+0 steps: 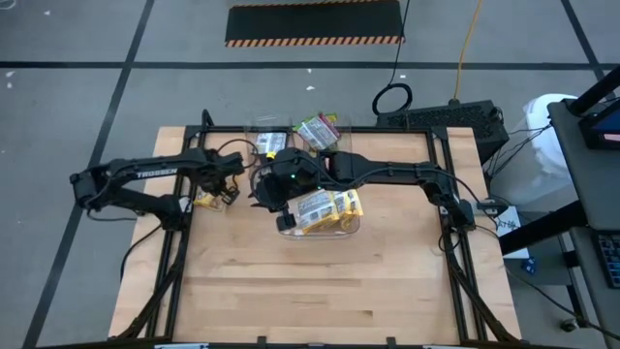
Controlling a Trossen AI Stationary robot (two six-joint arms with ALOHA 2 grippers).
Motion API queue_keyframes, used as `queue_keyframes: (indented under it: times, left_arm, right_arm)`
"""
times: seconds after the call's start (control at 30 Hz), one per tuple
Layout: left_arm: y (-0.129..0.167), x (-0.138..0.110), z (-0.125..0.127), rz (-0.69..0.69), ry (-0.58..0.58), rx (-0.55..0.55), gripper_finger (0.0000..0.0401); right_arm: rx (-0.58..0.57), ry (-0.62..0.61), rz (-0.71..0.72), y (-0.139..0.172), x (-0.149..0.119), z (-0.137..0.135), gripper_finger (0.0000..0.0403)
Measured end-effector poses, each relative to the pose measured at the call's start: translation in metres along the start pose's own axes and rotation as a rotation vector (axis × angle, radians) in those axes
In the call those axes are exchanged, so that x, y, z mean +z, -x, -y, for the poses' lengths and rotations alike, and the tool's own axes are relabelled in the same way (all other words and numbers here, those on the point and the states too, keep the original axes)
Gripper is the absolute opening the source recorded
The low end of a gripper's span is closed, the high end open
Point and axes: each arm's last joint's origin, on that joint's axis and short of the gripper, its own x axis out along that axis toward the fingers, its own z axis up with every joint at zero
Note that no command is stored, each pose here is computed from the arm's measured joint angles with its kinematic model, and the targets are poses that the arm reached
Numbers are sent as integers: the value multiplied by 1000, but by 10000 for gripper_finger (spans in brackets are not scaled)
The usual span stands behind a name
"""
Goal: Sort Maruchan noodles
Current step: Put the green noodle pack into the top right transparent bin
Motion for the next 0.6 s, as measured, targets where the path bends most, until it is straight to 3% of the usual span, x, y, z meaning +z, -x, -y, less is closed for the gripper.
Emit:
queue_keyframes:
  times: [0.3,0.6]
  left_arm:
    - [-19,11,6,-75,-47,37,26]
    - [-24,12,11,-149,-121,-26,26]
  right_arm:
    - [3,-1,-5,0,0,0,93]
    - [3,-1,-6,0,-1,-1,93]
